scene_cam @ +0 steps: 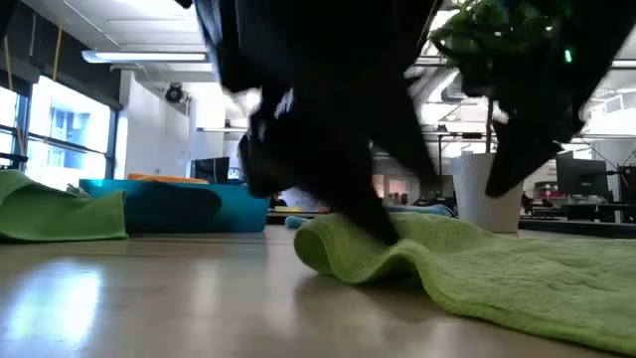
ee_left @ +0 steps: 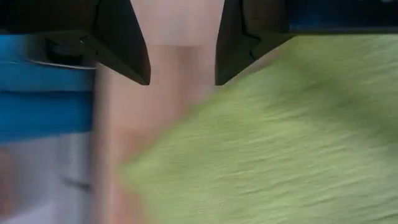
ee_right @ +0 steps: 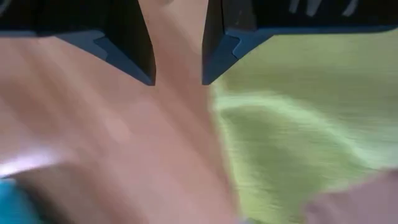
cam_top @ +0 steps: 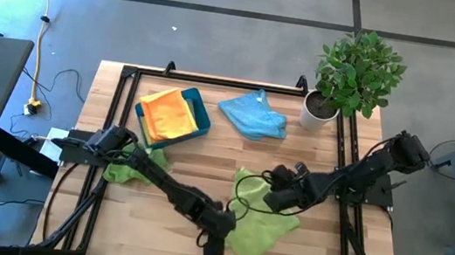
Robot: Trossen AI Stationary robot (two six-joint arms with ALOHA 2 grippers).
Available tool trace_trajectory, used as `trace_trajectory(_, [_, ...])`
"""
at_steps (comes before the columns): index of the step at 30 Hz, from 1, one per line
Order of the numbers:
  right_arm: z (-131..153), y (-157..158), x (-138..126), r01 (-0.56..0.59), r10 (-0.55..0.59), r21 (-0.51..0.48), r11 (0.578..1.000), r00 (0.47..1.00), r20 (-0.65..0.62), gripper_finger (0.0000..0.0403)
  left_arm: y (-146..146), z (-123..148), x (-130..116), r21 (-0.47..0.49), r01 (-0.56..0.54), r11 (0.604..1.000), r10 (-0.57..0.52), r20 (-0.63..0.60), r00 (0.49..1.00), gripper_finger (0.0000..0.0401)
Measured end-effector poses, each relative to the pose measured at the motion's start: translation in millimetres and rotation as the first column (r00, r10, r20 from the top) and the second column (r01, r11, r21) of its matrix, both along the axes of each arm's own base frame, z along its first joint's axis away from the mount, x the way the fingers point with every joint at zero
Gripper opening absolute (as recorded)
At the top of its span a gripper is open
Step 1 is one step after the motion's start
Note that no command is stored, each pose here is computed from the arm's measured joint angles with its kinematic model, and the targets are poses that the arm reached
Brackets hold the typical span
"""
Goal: Fold microfiber towels
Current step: Fold the right green microfiber cloth
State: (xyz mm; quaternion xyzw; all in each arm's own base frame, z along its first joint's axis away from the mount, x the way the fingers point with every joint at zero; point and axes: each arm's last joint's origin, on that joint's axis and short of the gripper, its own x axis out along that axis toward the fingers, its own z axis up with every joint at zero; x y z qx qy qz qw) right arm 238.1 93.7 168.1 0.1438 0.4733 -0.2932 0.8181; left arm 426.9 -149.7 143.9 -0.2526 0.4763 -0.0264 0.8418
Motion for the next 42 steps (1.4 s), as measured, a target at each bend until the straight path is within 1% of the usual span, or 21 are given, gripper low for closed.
trace_trajectory(2, [11,9,6,-0.017,0.016,0.118,0.993,1.000,0.011,0.0122,-6,8,4,-0.036,0.039,0.999,-0.036,0.077,0.996,0.0170])
trace_trajectory(3, [15,15,8,-0.020,0.018,0.184,0.983,1.000,0.013,0.0122,-6,13,5,-0.041,0.052,0.998,-0.047,0.117,0.992,0.0170])
trace_trajectory(4, [19,21,9,-0.019,0.015,0.240,0.971,1.000,0.016,0.0122,-5,18,7,-0.033,0.058,0.998,-0.053,0.154,0.987,0.0170])
trace_trajectory(6, [24,34,6,-0.006,-0.002,0.303,0.953,1.000,0.025,0.0122,1,27,9,0.020,0.056,0.998,-0.059,0.208,0.976,0.0170])
trace_trajectory(9, [24,51,-5,0.007,-0.017,0.316,0.949,0.999,0.031,0.0122,13,33,9,0.139,0.046,0.989,-0.076,0.225,0.971,0.0170])
trace_trajectory(12, [22,61,-17,-0.002,-0.002,0.272,0.962,1.000,0.015,0.0122,30,34,10,0.267,0.051,0.962,-0.108,0.206,0.973,0.0170])
trace_trajectory(14, [22,66,-23,0.008,-0.013,0.264,0.965,1.000,0.017,0.0122,42,32,10,0.363,0.070,0.929,-0.140,0.170,0.975,0.0170])
trace_trajectory(16, [22,72,-28,0.044,-0.052,0.286,0.957,0.998,0.021,0.0122,54,30,10,0.446,0.099,0.889,-0.174,0.132,0.976,0.0170])
trace_trajectory(19, [18,81,-33,0.105,-0.121,0.302,0.947,0.992,0.037,0.0122,74,26,13,0.526,0.135,0.840,-0.219,0.102,0.970,0.0170])
trace_trajectory(22, [6,87,-35,0.154,-0.172,0.268,0.951,0.984,0.045,0.0122,95,25,16,0.572,0.160,0.804,-0.248,0.078,0.966,0.0170])
trace_trajectory(28, [-25,93,-30,0.240,-0.243,0.201,0.950,0.970,-0.009,0.0122,133,23,17,0.609,0.174,0.773,-0.236,0.022,0.972,0.0170])
trace_trajectory(30, [-35,94,-30,0.267,-0.266,0.183,0.946,0.963,-0.029,0.0122,141,23,17,0.607,0.169,0.777,-0.226,0.018,0.974,0.0170])
trace_trajectory(32, [-42,93,-28,0.277,-0.275,0.157,0.948,0.961,-0.035,0.0122,147,23,17,0.591,0.169,0.789,-0.225,0.022,0.974,0.0170])
trace_trajectory(34, [-45,91,-26,0.283,-0.281,0.134,0.950,0.959,-0.035,0.0122,151,23,17,0.571,0.164,0.805,-0.220,0.029,0.975,0.0170])
trace_trajectory(36, [-48,87,-24,0.281,-0.280,0.089,0.956,0.960,-0.027,0.0122,153,22,17,0.557,0.155,0.816,-0.206,0.030,0.978,0.0170])
trace_trajectory(39, [-49,76,-21,0.245,-0.245,-0.018,0.969,0.969,-0.020,0.0122,152,21,15,0.547,0.155,0.823,-0.196,0.017,0.980,0.0170])
trace_trajectory(42, [-47,61,-14,0.170,-0.177,-0.147,0.974,0.984,-0.031,0.0122,151,19,12,0.531,0.161,0.832,-0.181,-0.014,0.983,0.0170])
